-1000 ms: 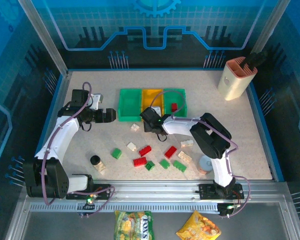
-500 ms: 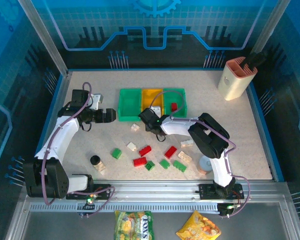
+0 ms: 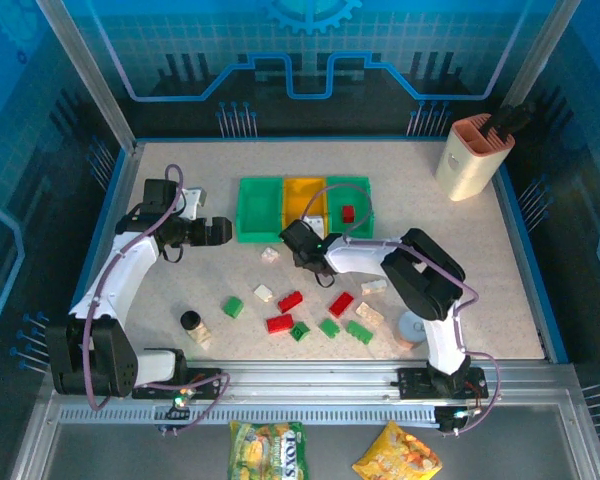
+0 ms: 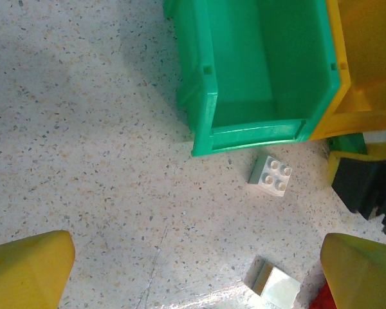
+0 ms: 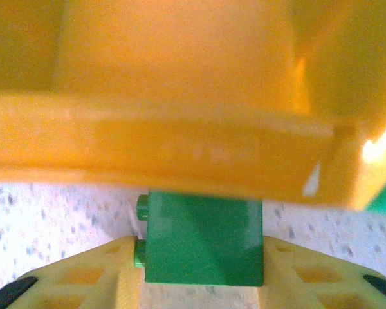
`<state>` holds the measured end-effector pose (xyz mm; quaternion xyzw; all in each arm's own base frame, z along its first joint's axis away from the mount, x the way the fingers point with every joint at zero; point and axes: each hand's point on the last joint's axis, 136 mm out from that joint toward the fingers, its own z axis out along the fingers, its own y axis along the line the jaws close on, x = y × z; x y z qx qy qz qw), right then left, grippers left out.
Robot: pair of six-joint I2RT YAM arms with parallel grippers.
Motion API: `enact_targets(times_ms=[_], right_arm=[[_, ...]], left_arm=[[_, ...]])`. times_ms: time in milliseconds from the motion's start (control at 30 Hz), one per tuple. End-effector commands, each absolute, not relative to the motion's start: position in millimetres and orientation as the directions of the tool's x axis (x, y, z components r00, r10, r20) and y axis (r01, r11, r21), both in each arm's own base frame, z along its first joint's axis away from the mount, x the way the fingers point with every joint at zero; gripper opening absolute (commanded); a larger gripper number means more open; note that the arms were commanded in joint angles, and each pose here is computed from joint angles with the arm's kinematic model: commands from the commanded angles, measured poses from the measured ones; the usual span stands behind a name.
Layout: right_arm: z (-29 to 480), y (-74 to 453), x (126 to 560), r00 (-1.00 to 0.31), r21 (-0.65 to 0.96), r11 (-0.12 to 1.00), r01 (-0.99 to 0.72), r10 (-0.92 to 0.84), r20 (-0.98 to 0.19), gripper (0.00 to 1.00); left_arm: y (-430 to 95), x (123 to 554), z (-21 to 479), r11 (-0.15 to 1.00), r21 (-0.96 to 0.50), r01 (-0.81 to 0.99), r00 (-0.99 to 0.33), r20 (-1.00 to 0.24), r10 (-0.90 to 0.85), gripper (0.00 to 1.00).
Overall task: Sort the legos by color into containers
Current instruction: Pick up the lego from the center of the table.
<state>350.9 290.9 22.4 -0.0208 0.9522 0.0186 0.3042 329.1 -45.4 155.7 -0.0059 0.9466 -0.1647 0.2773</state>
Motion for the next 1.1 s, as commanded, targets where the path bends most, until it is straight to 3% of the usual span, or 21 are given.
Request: enact_targets(times_ms=[0,233,500,1067], right_arm=[[37.8,295.9,328.6,-0.827,0.026,0.995,-0.100,-0.069,-0.558,0.47],[63.2,293.7,309.3,-0.845,0.053,0.988,-0.142,-0.093,-0.527,0.45],[106.0,300.7,315.6,-0.824,0.066,0.979,-0.192,-0.124,-0.553,0.45],[117.4,304.7,398.3,-0.829,0.067,0.988,-0.142,-0.081,-0.553,0.45]], left_arm=[[-46.9,326.9,159.3,0.944,-0.315,0.099,-0.835,-0.542,-0.093,0.99],[-46.7,326.7,159.0,0.944,-0.314,0.099,-0.835,-0.542,-0.093,0.99],[-46.3,327.5,159.8,0.945,-0.310,0.100,-0.834,-0.545,-0.091,0.99],[-47.3,326.8,162.6,0.943,-0.315,0.104,-0.830,-0.550,-0.093,0.99]])
